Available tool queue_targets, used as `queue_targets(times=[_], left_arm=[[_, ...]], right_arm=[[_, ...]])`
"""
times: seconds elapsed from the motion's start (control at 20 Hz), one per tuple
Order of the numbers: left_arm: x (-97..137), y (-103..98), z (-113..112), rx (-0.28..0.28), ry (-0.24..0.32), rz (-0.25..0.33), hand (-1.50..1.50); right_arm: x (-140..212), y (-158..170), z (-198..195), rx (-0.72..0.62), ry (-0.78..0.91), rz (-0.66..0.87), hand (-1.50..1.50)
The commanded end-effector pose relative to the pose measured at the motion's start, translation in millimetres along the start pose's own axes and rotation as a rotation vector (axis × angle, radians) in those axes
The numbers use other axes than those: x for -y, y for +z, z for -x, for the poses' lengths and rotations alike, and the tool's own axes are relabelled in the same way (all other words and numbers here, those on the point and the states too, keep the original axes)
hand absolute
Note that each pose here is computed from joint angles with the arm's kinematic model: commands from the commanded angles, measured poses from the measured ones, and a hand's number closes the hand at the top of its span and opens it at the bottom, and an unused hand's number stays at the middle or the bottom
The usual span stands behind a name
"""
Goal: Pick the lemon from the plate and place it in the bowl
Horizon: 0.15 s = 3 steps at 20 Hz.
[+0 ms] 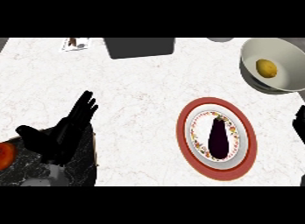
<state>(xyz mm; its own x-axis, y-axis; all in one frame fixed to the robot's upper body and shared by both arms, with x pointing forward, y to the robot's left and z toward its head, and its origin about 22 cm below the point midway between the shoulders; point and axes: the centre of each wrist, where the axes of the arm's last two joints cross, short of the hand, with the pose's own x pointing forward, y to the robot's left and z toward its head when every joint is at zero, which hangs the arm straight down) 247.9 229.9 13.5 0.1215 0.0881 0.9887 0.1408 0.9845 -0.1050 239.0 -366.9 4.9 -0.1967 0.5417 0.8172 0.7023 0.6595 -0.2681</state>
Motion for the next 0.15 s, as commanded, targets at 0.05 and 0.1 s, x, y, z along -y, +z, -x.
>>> queue_targets(times=[0.05,0.1], left_arm=[[-4.1,1.2,-3.0,0.007,-0.013,-0.002,0.0],[2.9,-3.0,-10.7,0.03,0.007,-0.001,0.0]], right_arm=[[30.9,71.9,13.3,-0.1,0.018,-0.107,1.5],[33.5,89.9,17.6,-0.123,0.016,-0.15,1.5]])
